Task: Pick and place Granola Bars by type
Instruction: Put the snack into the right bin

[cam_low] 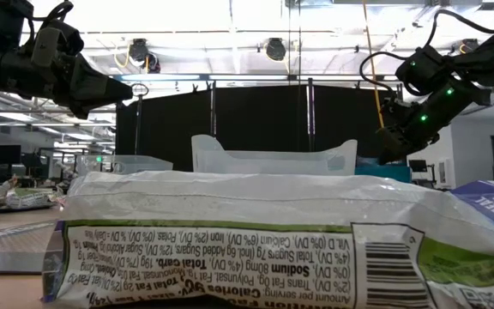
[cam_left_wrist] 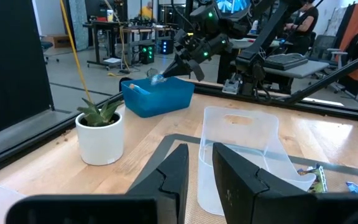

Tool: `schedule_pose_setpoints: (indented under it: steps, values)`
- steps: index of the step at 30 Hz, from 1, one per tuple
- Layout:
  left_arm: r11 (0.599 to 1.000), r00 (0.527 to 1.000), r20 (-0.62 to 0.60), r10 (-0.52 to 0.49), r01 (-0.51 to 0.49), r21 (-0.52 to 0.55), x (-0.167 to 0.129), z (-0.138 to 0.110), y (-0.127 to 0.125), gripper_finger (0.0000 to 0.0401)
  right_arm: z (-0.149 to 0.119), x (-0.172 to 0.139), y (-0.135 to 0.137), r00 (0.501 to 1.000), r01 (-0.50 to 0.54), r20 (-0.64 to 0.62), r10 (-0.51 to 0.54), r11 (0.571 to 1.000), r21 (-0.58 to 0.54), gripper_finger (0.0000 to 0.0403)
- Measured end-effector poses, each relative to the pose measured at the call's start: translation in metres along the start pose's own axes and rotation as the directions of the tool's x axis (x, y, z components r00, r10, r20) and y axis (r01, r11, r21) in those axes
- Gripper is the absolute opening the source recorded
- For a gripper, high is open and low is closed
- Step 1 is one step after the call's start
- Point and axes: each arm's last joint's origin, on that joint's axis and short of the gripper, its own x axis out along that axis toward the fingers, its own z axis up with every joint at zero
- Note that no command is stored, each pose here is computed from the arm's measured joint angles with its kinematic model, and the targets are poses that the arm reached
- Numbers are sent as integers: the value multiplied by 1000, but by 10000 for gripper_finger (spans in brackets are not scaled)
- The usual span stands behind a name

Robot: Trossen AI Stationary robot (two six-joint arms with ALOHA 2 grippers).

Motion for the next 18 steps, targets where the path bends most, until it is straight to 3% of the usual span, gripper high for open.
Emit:
schedule_pose_setpoints:
  steps: [12, 18]
  values:
    - [1000, 1000, 0, 0, 0, 0, 0, 0, 0, 79, 0, 0, 0, 1000, -10, 4, 10, 1000, 15, 74]
    - [1000, 1000, 0, 0, 0, 0, 0, 0, 0, 79, 10, -7, 5, 963, -247, 118, 241, 968, 35, 78]
